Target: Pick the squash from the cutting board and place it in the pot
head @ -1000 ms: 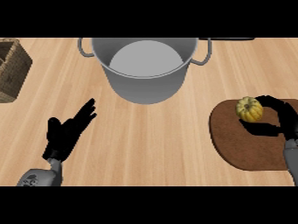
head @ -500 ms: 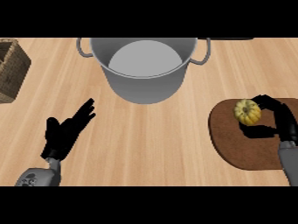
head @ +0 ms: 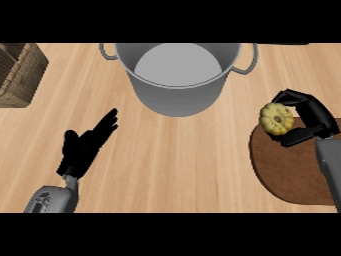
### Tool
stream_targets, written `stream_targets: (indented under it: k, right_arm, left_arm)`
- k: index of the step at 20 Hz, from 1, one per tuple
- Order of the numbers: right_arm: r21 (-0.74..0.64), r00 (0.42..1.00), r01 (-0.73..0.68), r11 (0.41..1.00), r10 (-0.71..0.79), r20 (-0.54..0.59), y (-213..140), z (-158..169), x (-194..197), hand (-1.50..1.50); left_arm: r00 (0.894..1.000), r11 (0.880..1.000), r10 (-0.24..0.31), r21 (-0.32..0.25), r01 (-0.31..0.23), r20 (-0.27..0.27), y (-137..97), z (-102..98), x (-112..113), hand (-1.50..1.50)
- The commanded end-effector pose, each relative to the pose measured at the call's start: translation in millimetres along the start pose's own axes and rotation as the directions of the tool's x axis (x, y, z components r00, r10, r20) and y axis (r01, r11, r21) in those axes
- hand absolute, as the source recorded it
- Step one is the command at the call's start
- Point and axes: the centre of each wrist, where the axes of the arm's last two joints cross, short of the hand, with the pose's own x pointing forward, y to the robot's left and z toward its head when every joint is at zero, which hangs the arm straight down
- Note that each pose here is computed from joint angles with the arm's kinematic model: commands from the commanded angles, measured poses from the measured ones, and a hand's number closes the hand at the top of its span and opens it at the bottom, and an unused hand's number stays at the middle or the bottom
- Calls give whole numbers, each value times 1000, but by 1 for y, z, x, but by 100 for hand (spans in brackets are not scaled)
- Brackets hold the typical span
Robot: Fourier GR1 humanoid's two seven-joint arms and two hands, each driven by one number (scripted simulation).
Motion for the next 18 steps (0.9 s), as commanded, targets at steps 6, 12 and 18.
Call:
stream_targets:
  k: [6, 12, 18]
  right_arm:
    - [83, 980, -81, 993, 64, 190, -21, -42, 12, 150]
    - [26, 931, -243, 970, 226, 287, -33, -80, 60, 150]
    - [31, 909, -326, 945, 304, 285, -35, -119, 116, 150]
  left_arm:
    - [1000, 1000, 2, 17, -2, -31, -6, -6, -14, 0]
    - [1000, 999, 4, 45, -2, -30, -12, -6, 7, 0]
    - [1000, 999, 2, 37, -1, -24, -5, 8, 2, 0]
